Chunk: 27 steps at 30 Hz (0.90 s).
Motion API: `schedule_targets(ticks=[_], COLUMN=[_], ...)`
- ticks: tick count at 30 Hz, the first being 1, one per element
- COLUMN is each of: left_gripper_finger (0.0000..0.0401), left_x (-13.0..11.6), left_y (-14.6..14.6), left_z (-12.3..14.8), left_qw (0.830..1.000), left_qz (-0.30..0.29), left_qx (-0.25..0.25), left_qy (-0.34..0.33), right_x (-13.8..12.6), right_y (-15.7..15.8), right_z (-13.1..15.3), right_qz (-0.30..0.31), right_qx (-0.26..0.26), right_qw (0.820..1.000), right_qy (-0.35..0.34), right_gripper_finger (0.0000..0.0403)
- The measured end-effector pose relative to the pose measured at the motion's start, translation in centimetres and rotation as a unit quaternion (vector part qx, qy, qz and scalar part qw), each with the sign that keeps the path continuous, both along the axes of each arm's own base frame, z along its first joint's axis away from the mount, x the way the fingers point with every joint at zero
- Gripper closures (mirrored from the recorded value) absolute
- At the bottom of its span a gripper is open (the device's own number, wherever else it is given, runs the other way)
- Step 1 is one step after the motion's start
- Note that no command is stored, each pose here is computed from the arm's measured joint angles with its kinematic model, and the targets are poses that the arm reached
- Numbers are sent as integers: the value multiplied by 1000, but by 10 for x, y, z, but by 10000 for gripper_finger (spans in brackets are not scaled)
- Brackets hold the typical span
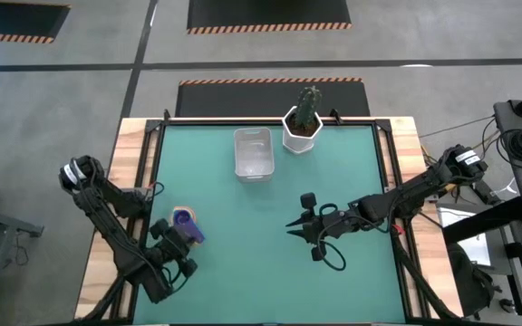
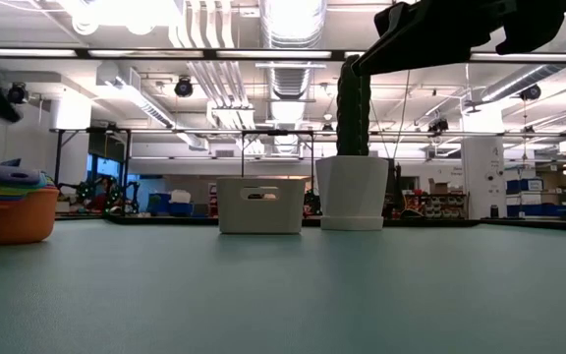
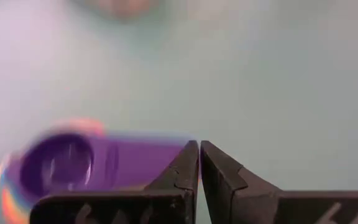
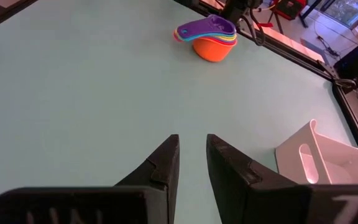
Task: Nest measuring cups in basket
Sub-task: Stack the violet measuring cup on top of the blue measuring cup
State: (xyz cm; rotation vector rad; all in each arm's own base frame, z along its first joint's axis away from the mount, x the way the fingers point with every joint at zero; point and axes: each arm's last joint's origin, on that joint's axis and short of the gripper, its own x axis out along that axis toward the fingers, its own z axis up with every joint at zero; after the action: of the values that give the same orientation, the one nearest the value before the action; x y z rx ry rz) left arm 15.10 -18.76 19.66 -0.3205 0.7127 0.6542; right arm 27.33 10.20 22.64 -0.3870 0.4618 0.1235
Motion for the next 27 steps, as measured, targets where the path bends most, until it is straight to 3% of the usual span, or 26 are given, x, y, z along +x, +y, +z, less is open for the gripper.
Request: schedule_targets(ticks=[3, 6, 10, 18, 27], left_gripper_finger=[401, 401, 401, 401, 401], left_x=[8, 20, 37, 49, 47], left_y=[6, 18, 37, 54, 51], left_z=[2, -1, -6, -11, -12], left_qw=[996, 994, 996, 987, 982], left_qz=[14, 50, 87, 78, 68], left_qx=[46, 57, 37, -19, -44], left_qy=[-70, -75, 9, 141, 170], right_x=[0, 0, 0, 0, 0], right_y=[0, 0, 0, 0, 0], right_z=[0, 0, 0, 0, 0], right_qz=[0, 0, 1, 2, 1], right_qx=[1, 0, -2, -3, -2], right_qw=[1000, 1000, 1000, 1000, 1000], right_qy=[0, -1, -1, 0, 0], right_gripper_finger=[335, 335, 335, 335, 335])
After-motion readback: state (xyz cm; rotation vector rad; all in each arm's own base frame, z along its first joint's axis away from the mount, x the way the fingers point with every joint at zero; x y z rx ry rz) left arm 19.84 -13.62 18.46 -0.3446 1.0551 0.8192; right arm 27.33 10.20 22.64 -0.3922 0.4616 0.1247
